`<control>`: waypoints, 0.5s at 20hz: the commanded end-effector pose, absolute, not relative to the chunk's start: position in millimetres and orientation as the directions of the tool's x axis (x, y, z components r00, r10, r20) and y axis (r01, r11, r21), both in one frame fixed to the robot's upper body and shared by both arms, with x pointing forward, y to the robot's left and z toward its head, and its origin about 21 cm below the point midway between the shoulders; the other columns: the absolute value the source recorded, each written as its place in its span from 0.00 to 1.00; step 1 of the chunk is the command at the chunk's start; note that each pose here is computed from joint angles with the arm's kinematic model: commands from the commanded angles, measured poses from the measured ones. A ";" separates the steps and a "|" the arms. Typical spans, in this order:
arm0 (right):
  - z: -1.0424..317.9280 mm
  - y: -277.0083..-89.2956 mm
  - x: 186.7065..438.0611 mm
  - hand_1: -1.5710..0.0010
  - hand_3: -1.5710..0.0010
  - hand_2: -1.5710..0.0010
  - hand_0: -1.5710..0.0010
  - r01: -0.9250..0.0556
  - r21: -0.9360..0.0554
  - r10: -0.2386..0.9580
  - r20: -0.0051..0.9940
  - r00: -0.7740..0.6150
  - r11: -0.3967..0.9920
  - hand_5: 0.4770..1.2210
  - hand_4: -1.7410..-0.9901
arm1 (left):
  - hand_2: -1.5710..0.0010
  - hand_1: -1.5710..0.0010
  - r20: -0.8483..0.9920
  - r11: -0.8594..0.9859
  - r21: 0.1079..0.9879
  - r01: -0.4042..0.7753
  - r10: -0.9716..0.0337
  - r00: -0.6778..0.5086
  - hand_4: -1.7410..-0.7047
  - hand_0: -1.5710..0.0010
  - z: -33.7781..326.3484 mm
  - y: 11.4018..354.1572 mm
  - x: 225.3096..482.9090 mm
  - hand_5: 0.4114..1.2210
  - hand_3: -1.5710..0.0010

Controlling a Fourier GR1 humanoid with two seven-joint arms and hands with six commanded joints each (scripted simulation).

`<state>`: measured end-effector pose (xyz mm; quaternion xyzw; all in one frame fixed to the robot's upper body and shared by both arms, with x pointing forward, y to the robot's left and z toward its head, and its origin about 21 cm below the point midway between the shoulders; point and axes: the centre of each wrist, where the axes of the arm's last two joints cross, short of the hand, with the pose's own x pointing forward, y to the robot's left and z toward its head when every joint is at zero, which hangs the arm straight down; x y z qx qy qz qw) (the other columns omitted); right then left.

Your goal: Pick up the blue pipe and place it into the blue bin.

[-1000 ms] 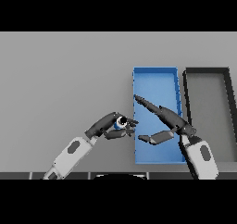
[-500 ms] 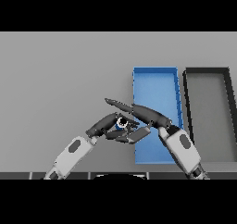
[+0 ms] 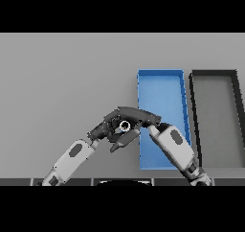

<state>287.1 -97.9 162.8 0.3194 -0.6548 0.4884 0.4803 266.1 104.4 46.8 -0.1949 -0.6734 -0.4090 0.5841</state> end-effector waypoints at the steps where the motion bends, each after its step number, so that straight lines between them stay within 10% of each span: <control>1: 162.2 -98.2 289.6 0.28 0.39 0.27 0.28 -0.898 -0.308 0.046 0.950 -0.309 0.314 0.25 0.24 | 0.38 0.35 0.955 0.606 0.296 0.739 -0.182 -0.234 0.13 0.32 45.2 103.6 263.9 1.00 0.40; 5: 153.1 -99.2 289.9 0.12 0.16 0.11 0.11 -0.914 -0.256 -0.058 0.956 -0.288 0.315 0.66 0.39 | 0.20 0.14 0.979 0.629 0.200 0.751 -0.092 -0.184 0.05 0.13 44.2 104.1 259.9 1.00 0.16; 10: 157.6 -100.4 285.3 0.04 0.05 0.04 0.04 -0.889 -0.336 -0.050 0.928 -0.369 0.312 0.89 0.36 | 0.11 0.05 0.980 0.640 0.183 0.746 -0.064 -0.186 0.02 0.04 45.9 103.1 264.8 1.00 0.05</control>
